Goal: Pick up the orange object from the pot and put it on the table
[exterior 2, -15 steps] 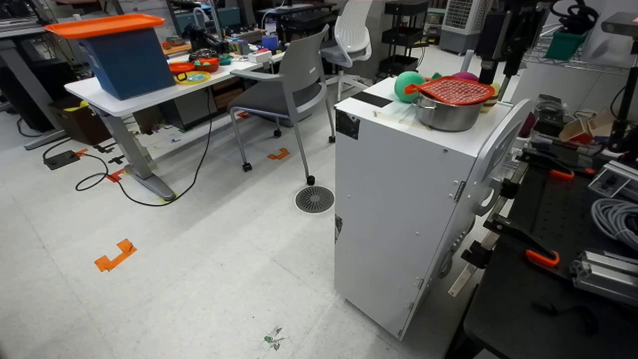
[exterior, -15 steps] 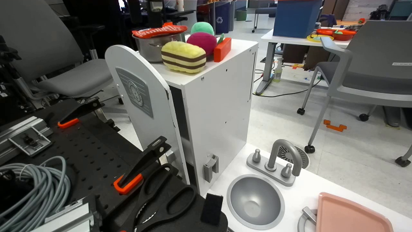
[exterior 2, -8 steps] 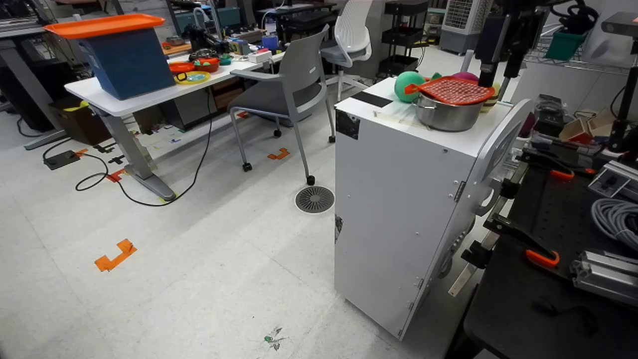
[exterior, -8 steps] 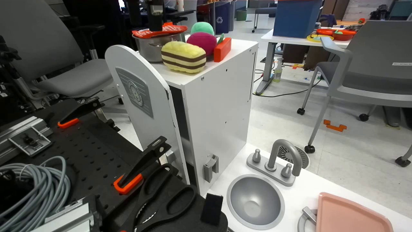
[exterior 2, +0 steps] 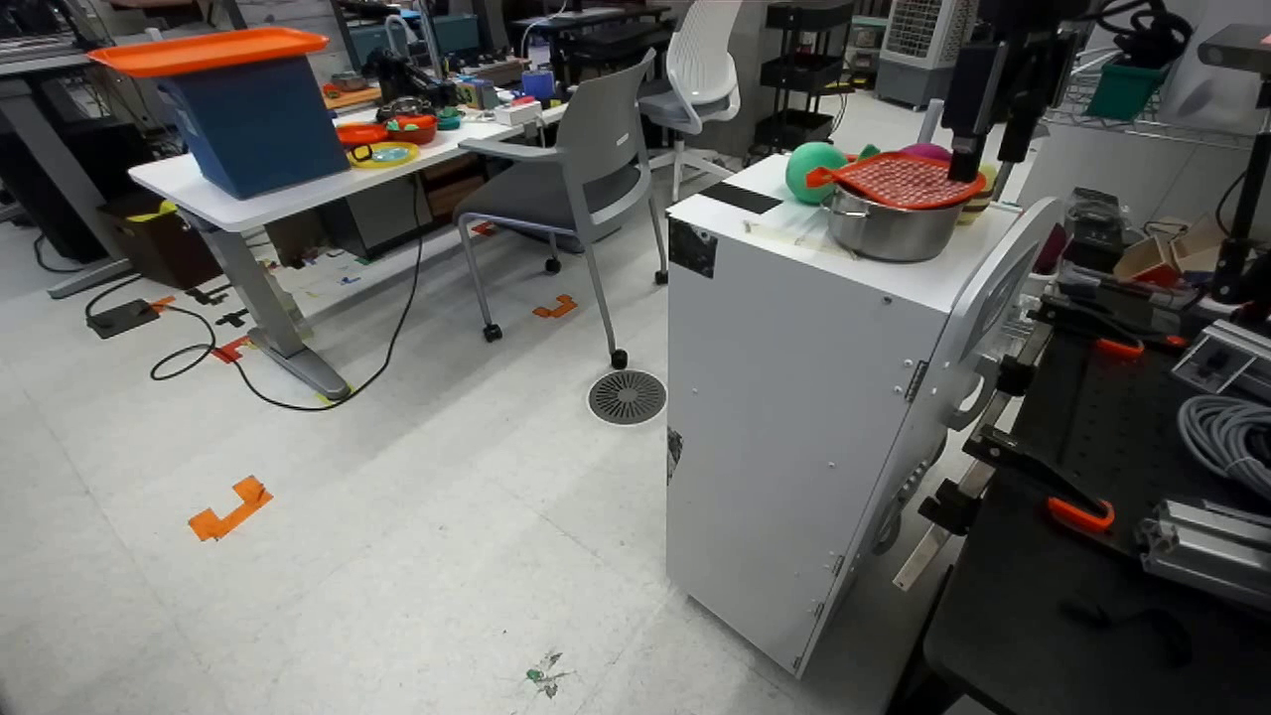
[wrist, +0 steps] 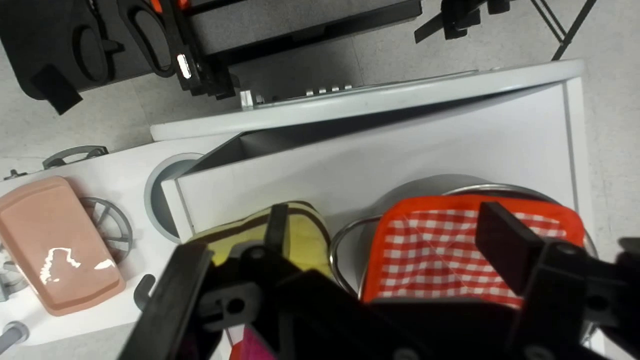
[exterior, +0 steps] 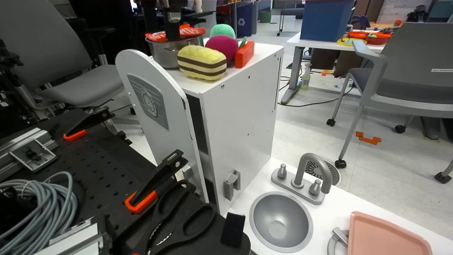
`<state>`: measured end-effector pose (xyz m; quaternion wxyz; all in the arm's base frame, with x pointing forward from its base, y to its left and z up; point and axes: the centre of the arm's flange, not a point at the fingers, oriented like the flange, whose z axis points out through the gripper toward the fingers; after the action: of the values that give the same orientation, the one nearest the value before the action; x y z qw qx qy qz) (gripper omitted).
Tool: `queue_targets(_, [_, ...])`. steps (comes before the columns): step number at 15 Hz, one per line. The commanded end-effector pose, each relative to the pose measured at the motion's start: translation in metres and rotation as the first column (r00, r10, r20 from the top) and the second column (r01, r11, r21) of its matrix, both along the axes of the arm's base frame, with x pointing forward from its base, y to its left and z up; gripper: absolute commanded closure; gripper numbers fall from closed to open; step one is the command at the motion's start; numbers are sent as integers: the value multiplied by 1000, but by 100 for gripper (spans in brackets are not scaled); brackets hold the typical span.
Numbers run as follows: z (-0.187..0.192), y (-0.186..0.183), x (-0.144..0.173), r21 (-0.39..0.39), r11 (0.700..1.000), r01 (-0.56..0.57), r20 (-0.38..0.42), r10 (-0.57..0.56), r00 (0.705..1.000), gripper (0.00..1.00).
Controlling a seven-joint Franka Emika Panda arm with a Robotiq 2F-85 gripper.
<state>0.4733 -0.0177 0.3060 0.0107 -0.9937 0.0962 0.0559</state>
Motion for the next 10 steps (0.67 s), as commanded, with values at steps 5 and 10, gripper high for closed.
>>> queue_targets(5, [6,-2,6,9,1000,14,-17,-13,1000,67])
queue_targets(10, [6,-2,6,7,1000,11,-17,-11,1000,100])
